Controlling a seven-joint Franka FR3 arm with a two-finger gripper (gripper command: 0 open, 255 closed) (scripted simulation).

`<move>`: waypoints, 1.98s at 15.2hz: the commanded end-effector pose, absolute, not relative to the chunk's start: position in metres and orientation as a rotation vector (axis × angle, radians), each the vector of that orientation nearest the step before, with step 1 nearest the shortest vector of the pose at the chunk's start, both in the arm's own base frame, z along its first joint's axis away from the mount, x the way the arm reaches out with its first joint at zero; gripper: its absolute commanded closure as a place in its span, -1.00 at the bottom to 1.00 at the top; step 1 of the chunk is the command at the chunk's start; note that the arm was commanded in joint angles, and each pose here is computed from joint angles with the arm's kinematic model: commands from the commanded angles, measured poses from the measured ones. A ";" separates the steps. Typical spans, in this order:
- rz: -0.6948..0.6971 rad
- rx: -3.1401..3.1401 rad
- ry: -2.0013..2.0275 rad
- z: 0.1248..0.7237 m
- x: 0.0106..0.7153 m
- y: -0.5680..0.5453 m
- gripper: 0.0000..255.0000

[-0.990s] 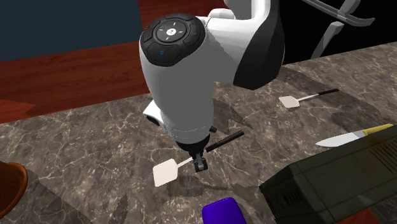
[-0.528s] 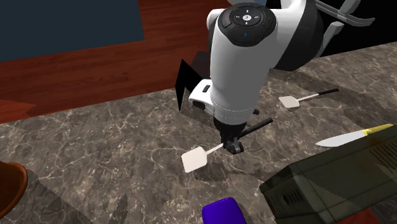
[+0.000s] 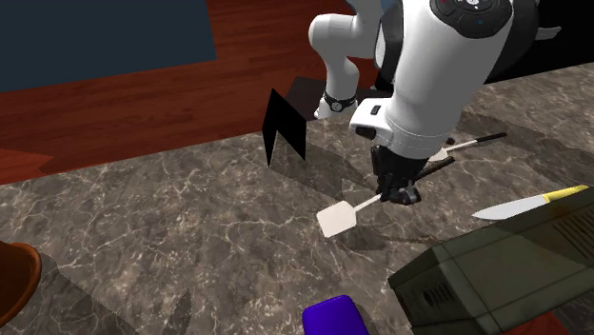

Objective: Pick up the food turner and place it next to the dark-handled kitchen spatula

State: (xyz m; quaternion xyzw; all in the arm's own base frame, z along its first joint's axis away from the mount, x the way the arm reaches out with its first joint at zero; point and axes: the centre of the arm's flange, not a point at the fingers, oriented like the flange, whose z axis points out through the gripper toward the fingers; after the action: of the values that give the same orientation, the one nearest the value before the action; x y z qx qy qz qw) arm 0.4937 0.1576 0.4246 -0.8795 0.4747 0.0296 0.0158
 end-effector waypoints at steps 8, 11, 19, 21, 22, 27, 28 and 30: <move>0.091 -2.735 1.478 0.423 0.411 0.244 1.00; 0.091 -2.735 1.478 0.423 0.385 0.273 1.00; 0.091 -2.735 1.478 0.424 0.314 0.351 1.00; 0.091 -2.735 1.478 0.424 0.296 0.371 1.00; 0.091 -2.735 1.478 0.424 0.287 0.381 1.00; 0.091 -2.735 1.478 0.424 0.243 0.430 1.00; 0.091 -2.735 1.478 0.424 0.234 0.439 1.00; 0.091 -2.735 1.478 0.424 0.217 0.459 1.00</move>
State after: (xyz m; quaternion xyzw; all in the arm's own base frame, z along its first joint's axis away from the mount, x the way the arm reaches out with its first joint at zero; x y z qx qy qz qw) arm 0.2256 0.4485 0.4236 -0.8799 0.4741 0.0291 0.0154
